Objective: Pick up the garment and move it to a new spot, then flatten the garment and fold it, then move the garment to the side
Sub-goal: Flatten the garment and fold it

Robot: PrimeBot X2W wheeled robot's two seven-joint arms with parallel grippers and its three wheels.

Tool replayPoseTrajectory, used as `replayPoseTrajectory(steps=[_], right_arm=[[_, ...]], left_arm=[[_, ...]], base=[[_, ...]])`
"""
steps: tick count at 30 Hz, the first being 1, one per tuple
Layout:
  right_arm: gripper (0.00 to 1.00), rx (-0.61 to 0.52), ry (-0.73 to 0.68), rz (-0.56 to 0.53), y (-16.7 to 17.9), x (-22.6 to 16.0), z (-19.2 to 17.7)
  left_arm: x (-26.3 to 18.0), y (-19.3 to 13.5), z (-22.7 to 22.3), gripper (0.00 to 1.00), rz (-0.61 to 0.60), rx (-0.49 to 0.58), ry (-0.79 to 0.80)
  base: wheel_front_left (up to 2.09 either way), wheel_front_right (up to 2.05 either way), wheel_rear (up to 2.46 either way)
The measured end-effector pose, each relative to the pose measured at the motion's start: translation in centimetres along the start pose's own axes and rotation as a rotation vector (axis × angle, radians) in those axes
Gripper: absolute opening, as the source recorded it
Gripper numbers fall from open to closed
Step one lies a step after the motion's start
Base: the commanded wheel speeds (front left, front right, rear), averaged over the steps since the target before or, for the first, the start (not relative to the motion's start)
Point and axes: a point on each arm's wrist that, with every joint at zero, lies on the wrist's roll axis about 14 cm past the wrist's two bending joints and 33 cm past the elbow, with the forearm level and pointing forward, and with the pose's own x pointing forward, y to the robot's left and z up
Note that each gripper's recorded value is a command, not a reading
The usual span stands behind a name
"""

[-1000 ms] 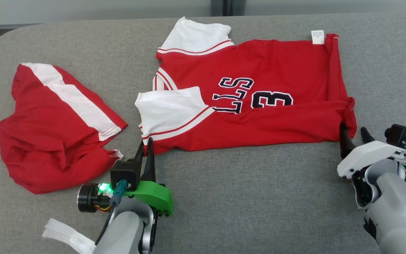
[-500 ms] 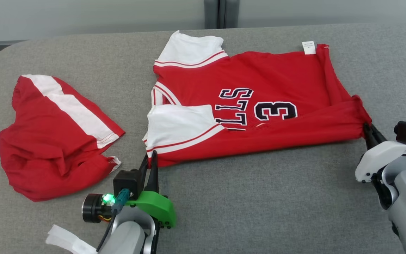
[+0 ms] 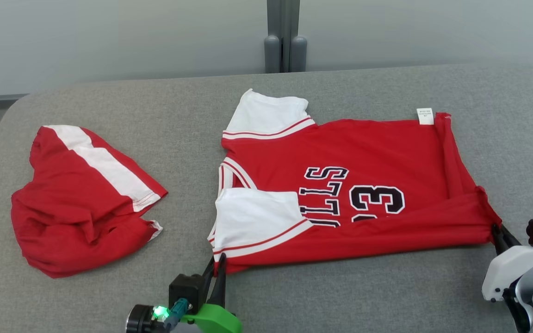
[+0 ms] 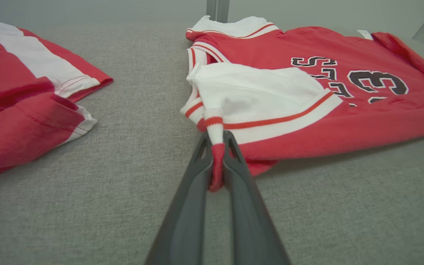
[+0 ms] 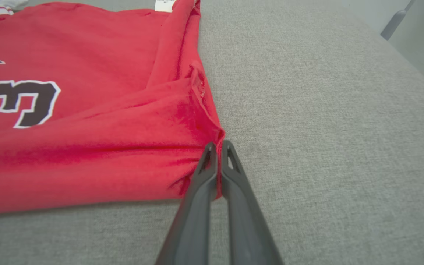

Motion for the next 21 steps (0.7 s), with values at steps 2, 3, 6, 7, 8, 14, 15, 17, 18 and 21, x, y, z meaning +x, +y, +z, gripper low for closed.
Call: replayPoseTrajectory(steps=[2,3,6,7,8,14,15,17,18,21], right_arm=[[0.0,0.007,0.016,-0.002,-0.1,-0.6,-0.6],[0.0,0.012,0.025,-0.004,-0.1,-0.8,-0.9],[0.92,0.023,0.036,-0.012,-0.3,-1.1,-1.4],[1.0,0.026,0.031,-0.018,-0.5,-1.1,-1.3],[1.0,0.034,0.025,-0.027,-0.7,-1.2,-1.2],[1.0,0.082,-0.089,-0.056,-1.3,-0.8,1.6],[1.0,0.091,-0.12,-0.051,-1.1,-0.7,2.5],[1.0,0.106,-0.172,-0.049,-0.9,-0.6,4.0],[1.0,0.109,-0.196,-0.047,-0.8,-0.5,4.6],[1.0,0.108,-0.247,-0.037,-0.4,-0.3,6.1]], left_arm=[[-0.4,-0.2,-0.2,0.0,-0.003,-0.002,0.003],[-0.5,-0.3,-0.3,0.0,-0.005,-0.002,0.006],[-0.6,-0.3,-1.0,0.19,-0.007,0.001,0.027],[-0.7,-0.4,-1.4,0.62,-0.01,0.003,0.039],[-0.7,-0.4,-1.7,1.0,-0.013,0.002,0.049],[0.7,0.2,0.4,1.0,0.021,0.005,-0.006],[1.1,0.6,1.5,1.0,0.039,0.0,-0.04],[1.6,0.9,3.8,1.0,0.051,-0.013,-0.109],[1.9,0.8,5.4,1.0,0.039,0.003,-0.159],[2.8,0.5,7.8,1.0,0.009,0.016,-0.228]], base=[[0.0,0.0,0.0],[0.0,0.0,0.0],[0.0,0.0,0.0],[0.0,0.0,0.0],[0.0,0.0,0.0],[0.0,0.0,0.0],[0.0,0.0,0.0],[0.0,0.0,0.0],[0.0,0.0,0.0],[0.0,0.0,0.0]])
